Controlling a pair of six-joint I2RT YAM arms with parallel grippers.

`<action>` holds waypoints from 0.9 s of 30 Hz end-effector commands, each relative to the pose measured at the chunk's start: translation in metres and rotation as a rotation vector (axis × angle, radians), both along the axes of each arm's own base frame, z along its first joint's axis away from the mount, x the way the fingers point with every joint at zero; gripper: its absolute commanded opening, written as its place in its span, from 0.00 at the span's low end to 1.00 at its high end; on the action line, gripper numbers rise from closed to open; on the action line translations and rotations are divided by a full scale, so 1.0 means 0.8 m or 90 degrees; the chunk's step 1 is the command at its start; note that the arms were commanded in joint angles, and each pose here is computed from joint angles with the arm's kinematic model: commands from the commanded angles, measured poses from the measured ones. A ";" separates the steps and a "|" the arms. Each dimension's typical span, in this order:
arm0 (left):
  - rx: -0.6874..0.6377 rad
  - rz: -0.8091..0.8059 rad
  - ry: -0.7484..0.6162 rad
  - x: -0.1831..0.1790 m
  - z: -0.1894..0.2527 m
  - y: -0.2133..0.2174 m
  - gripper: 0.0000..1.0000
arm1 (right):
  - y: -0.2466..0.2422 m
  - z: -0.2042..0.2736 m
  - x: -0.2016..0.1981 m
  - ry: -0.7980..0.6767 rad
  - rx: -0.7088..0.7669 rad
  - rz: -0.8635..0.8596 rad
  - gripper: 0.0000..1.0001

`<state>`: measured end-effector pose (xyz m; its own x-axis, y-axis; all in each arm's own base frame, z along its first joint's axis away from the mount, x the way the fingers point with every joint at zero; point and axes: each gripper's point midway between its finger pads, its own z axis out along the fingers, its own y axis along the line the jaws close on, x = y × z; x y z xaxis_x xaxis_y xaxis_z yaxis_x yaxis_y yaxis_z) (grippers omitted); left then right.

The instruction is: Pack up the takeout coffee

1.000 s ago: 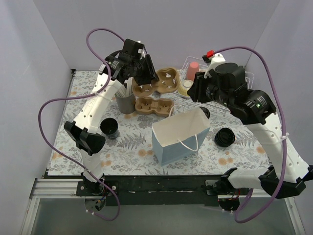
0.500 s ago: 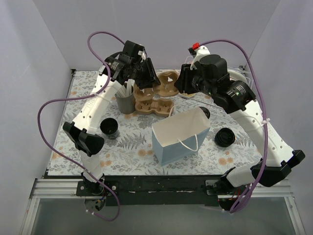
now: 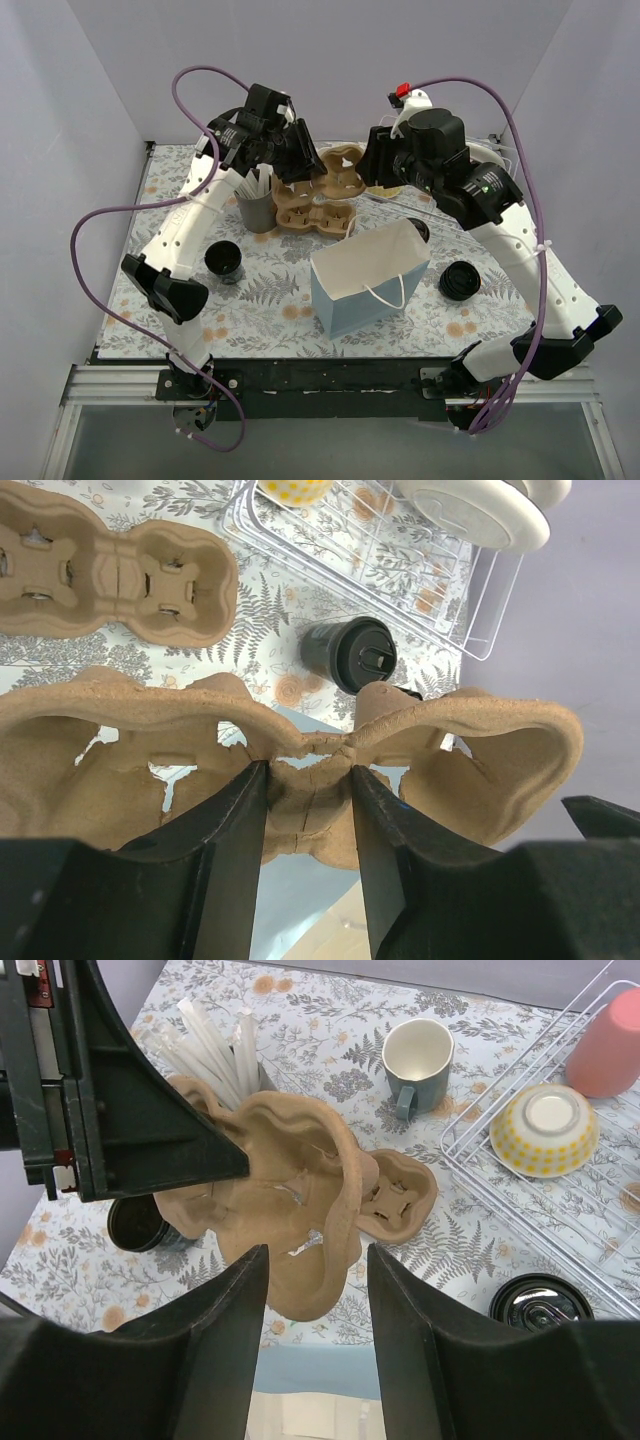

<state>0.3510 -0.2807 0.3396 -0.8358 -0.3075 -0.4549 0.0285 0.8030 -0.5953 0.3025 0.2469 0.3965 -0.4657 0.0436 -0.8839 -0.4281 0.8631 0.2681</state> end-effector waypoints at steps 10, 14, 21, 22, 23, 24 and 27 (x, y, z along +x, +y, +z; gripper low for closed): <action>-0.058 -0.013 -0.021 -0.024 0.036 0.001 0.34 | 0.014 -0.005 0.017 -0.002 0.013 -0.008 0.45; -0.067 -0.016 -0.024 -0.026 0.041 0.000 0.34 | 0.010 -0.007 0.022 -0.008 0.008 -0.024 0.26; -0.071 -0.025 -0.029 -0.031 0.045 0.000 0.36 | 0.006 -0.006 0.021 -0.020 0.008 -0.026 0.01; -0.073 -0.028 -0.033 -0.032 0.048 0.000 0.41 | 0.006 0.000 0.019 -0.029 0.009 -0.020 0.01; -0.074 -0.032 -0.042 -0.031 0.051 0.000 0.45 | 0.005 0.007 0.018 -0.037 0.012 -0.016 0.01; -0.081 -0.036 -0.055 -0.031 0.060 -0.001 0.49 | 0.003 0.021 0.016 -0.049 0.019 -0.015 0.01; -0.102 -0.045 -0.081 -0.030 0.087 0.002 0.83 | -0.005 0.058 0.008 -0.080 0.031 -0.002 0.01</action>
